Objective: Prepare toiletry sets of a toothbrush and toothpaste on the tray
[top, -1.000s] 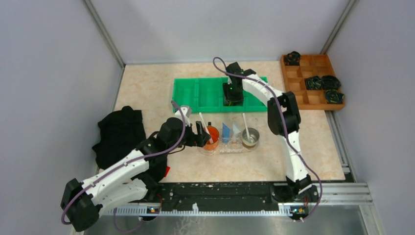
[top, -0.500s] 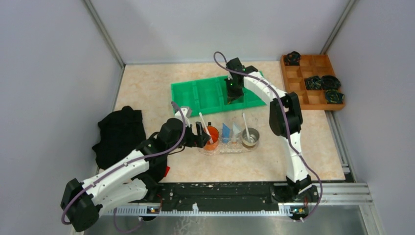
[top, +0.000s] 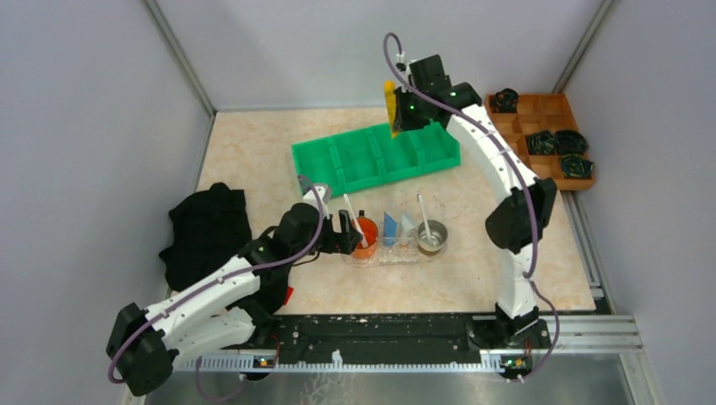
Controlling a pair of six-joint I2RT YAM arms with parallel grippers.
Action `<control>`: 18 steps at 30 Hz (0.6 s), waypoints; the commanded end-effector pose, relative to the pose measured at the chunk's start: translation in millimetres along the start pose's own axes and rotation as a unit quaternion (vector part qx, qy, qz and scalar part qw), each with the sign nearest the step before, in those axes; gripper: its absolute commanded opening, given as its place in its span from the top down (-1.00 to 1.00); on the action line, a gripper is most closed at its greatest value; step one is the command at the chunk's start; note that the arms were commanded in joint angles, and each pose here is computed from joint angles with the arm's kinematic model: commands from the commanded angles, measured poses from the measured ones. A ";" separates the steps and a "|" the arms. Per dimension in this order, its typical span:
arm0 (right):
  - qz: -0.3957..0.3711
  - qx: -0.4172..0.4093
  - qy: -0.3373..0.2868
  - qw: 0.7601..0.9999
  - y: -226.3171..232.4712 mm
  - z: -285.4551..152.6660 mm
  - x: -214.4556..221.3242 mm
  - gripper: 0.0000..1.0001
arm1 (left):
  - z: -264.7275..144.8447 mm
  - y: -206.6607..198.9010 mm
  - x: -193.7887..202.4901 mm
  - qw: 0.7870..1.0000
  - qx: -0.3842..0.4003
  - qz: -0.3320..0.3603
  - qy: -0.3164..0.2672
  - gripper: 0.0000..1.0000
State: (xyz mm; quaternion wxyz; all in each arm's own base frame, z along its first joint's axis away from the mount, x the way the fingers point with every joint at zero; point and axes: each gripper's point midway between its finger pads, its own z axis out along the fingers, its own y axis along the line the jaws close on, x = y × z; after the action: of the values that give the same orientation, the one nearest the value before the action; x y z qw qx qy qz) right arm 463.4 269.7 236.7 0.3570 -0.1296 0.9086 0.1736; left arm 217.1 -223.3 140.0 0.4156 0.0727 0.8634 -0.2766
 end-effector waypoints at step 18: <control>-0.066 -0.167 0.055 0.982 61.9 -210.2 152.1 0.96 | -31.4 -46.4 -113.1 0.991 0.028 0.019 -0.133 -0.89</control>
State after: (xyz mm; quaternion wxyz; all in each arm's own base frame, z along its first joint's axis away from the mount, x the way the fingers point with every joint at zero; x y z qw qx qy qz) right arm 245.5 220.6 296.9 0.3076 -0.2299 0.8845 0.2648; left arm 234.1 -227.3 186.0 0.4550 0.0656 0.8441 -0.2761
